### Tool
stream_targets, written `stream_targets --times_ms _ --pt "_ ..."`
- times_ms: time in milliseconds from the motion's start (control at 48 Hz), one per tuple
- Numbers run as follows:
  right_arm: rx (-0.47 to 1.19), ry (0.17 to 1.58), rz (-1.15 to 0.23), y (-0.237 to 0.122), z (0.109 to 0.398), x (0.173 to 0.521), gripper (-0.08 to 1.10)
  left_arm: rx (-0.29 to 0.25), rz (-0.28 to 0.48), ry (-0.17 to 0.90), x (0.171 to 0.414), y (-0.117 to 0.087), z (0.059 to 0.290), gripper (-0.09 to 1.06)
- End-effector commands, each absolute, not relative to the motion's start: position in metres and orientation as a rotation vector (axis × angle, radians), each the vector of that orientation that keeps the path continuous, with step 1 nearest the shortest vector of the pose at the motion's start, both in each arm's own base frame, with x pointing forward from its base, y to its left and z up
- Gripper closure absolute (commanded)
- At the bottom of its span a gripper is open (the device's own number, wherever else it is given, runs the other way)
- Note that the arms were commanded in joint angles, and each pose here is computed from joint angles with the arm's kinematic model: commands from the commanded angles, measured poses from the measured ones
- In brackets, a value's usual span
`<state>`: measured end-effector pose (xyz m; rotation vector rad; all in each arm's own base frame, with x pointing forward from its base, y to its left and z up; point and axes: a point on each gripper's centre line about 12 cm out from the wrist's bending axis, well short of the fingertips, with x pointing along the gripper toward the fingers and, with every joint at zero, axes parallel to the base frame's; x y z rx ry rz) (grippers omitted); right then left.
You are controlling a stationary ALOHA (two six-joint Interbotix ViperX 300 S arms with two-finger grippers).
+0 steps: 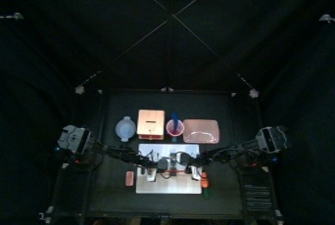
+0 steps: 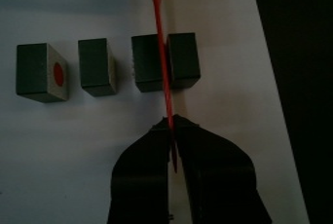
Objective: Place sushi on board then cut the sushi with the knife then place the pieces on the plate
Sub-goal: Cut the sushi into 4 pieces
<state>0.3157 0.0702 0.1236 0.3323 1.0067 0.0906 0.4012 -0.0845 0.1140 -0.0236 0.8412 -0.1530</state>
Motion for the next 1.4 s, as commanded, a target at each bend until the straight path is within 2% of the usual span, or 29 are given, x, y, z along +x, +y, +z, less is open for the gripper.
stream_targets --times_ms 21,667,896,1083,1396 --pt "0.341 0.986 0.1 0.074 0.13 0.321 0.7 -0.034 -0.155 0.816 0.406 -0.087 0.122 0.53" --pt "0.368 0.982 0.141 0.094 0.136 0.322 0.7 -0.045 -0.167 0.809 0.405 -0.094 0.13 0.53" --pt "0.364 0.937 0.165 0.093 0.156 0.319 0.7 -0.041 -0.169 0.754 0.406 -0.09 0.152 0.5" --pt "0.373 0.902 0.176 0.082 0.178 0.311 0.7 -0.027 -0.162 0.7 0.401 -0.081 0.174 0.41" --pt "0.415 0.889 0.184 0.062 0.206 0.283 0.7 0.066 -0.156 0.625 0.391 -0.062 0.203 0.13"
